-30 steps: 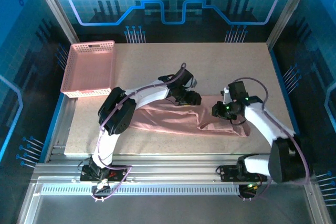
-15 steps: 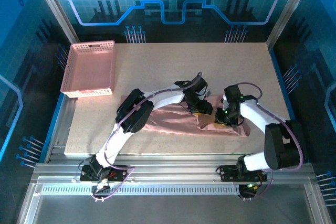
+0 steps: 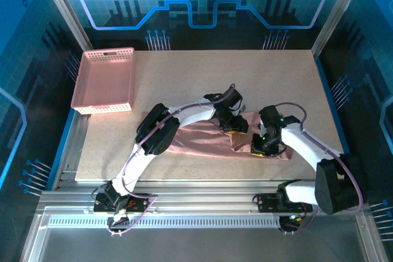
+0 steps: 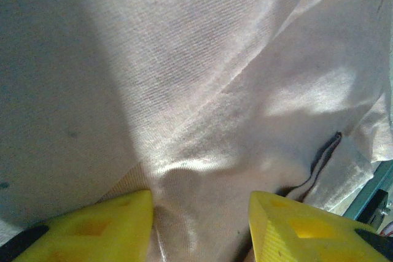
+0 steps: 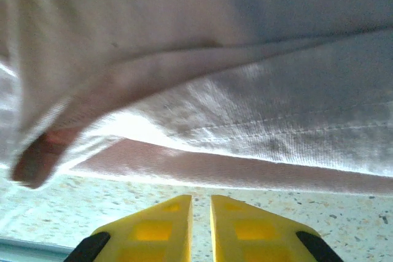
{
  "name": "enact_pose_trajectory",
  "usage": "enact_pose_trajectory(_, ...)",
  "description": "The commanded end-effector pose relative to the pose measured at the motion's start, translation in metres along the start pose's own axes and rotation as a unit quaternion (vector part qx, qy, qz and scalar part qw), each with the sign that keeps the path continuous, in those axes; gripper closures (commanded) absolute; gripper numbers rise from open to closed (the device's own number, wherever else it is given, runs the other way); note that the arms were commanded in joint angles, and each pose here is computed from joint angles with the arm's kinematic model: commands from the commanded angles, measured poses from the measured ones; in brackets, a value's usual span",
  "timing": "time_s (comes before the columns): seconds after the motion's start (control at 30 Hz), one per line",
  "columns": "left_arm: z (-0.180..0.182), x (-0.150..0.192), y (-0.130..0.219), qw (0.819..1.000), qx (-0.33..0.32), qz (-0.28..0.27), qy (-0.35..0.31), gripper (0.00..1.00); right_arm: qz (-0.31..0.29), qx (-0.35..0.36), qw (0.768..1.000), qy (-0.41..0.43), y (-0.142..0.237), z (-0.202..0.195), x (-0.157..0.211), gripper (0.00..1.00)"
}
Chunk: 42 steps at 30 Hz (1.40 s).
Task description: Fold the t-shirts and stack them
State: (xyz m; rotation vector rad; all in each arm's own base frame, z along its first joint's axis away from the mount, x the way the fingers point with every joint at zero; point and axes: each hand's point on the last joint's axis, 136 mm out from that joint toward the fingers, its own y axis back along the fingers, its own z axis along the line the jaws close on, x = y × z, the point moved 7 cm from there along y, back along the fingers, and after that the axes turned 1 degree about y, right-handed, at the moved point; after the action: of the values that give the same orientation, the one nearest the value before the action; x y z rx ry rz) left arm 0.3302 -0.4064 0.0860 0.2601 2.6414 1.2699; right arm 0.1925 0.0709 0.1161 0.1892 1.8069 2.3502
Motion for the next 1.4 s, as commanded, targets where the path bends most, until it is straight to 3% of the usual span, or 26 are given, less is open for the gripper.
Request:
enact_pose_trajectory(0.0,0.018,0.016,-0.009,0.999,-0.017,0.033,0.03,0.54,-0.037,-0.038,0.998,-0.039,0.008,0.007,-0.03,0.82)
enact_pose_trajectory(0.2,0.02,0.02,-0.01,0.999,-0.016,0.033,0.036,0.57,-0.021,-0.061,0.997,-0.031,-0.017,0.026,-0.077,0.84)
enact_pose_trajectory(0.3,0.022,0.021,-0.01,0.999,-0.015,0.031,0.042,0.57,-0.002,-0.064,0.997,-0.03,-0.031,0.03,-0.08,0.84)
enact_pose_trajectory(0.63,0.042,0.012,-0.004,0.996,-0.023,0.012,0.087,0.61,0.092,-0.028,0.995,-0.001,-0.037,0.025,0.0,0.85)
enact_pose_trajectory(0.87,0.05,0.011,-0.003,0.995,-0.028,0.012,0.098,0.61,0.133,0.005,0.991,0.002,-0.022,0.014,0.022,0.85)
enact_pose_trajectory(0.97,0.049,0.01,-0.001,0.995,-0.025,0.011,0.095,0.61,0.096,0.011,0.995,-0.003,-0.012,0.014,0.013,0.86)
enact_pose_trajectory(1.13,0.045,0.007,0.004,0.996,-0.018,0.004,0.085,0.61,-0.007,-0.007,0.999,-0.043,0.016,0.009,-0.033,0.84)
enact_pose_trajectory(1.37,0.044,0.006,0.004,0.997,-0.013,0.004,0.082,0.61,0.021,-0.013,0.998,-0.052,-0.017,0.012,-0.084,0.85)
